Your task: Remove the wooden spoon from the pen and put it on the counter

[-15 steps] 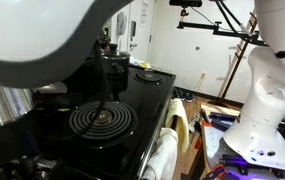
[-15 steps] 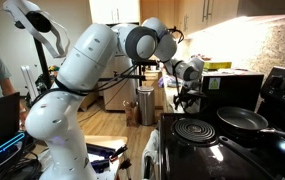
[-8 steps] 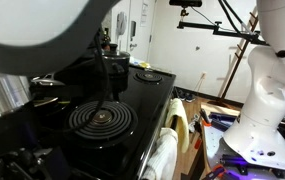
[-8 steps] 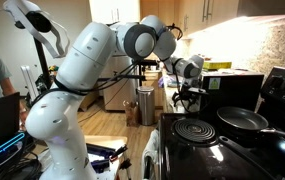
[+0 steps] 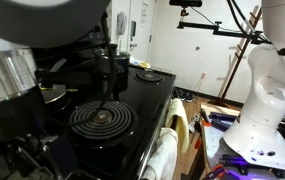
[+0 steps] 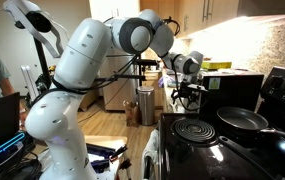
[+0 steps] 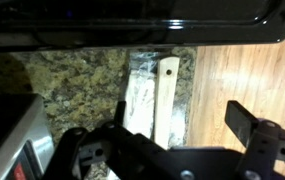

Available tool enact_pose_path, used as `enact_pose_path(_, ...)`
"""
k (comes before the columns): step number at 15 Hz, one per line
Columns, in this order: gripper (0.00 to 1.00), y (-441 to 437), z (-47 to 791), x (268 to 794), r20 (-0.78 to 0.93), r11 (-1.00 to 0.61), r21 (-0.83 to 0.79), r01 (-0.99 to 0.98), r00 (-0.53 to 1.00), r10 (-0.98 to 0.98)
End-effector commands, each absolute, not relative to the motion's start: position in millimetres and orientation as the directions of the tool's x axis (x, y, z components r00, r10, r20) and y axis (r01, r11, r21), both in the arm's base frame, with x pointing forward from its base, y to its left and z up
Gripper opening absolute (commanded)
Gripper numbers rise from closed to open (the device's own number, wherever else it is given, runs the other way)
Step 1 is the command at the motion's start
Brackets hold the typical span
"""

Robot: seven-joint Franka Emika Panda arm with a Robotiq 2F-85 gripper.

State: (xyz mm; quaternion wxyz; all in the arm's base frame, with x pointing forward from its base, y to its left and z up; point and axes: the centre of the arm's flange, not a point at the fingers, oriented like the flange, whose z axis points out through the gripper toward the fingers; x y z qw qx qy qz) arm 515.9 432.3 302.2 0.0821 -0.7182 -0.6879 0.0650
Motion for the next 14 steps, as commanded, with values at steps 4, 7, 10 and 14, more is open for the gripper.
enact_pose_path(4,1.00,379,320,471,0.047,-0.223,-0.279,0.934,0.245,0.968)
enact_pose_path(7,1.00,362,328,450,0.070,-0.290,-0.269,0.918,0.319,0.945)
enact_pose_path(10,1.00,338,341,435,0.060,-0.400,-0.194,0.895,0.418,0.906)
enact_pose_path(14,1.00,297,360,435,0.042,-0.551,-0.074,0.831,0.555,0.831)
